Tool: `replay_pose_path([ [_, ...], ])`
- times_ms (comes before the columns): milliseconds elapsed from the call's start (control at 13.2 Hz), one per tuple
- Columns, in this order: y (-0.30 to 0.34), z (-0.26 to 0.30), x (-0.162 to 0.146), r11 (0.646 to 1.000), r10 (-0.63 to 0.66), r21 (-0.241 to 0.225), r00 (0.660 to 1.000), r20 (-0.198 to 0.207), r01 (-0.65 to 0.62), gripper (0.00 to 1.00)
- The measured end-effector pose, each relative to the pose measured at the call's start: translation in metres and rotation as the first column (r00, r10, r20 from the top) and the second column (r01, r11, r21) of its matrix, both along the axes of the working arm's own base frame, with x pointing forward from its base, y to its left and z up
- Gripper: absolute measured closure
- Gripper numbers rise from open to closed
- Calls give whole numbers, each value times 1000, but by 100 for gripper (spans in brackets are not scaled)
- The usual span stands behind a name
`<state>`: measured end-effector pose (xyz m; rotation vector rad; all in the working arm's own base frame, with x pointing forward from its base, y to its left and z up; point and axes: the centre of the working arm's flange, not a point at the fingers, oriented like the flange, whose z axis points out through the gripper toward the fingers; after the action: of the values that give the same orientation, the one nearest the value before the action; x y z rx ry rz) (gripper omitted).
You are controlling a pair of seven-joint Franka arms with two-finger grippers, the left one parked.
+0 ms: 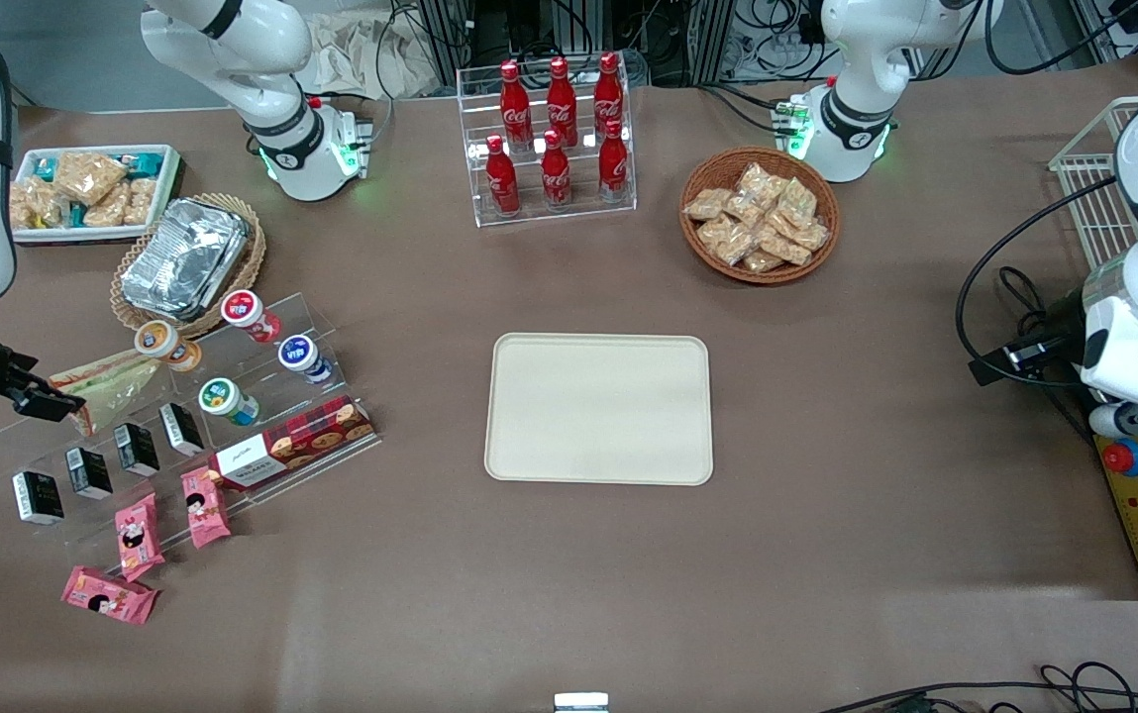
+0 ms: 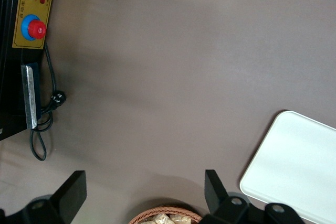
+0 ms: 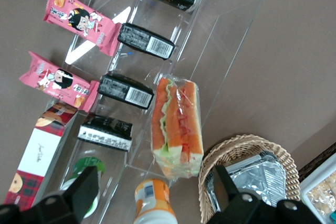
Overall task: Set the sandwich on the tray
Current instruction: 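Lower the open right gripper onto the wrapped sandwich in the acrylic rack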
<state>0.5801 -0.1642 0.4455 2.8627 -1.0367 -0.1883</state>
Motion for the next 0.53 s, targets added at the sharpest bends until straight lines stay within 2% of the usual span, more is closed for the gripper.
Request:
replay_pose_path([
  [532,-12,-36,-5,1000,-12,-5,1000,5,12,2],
])
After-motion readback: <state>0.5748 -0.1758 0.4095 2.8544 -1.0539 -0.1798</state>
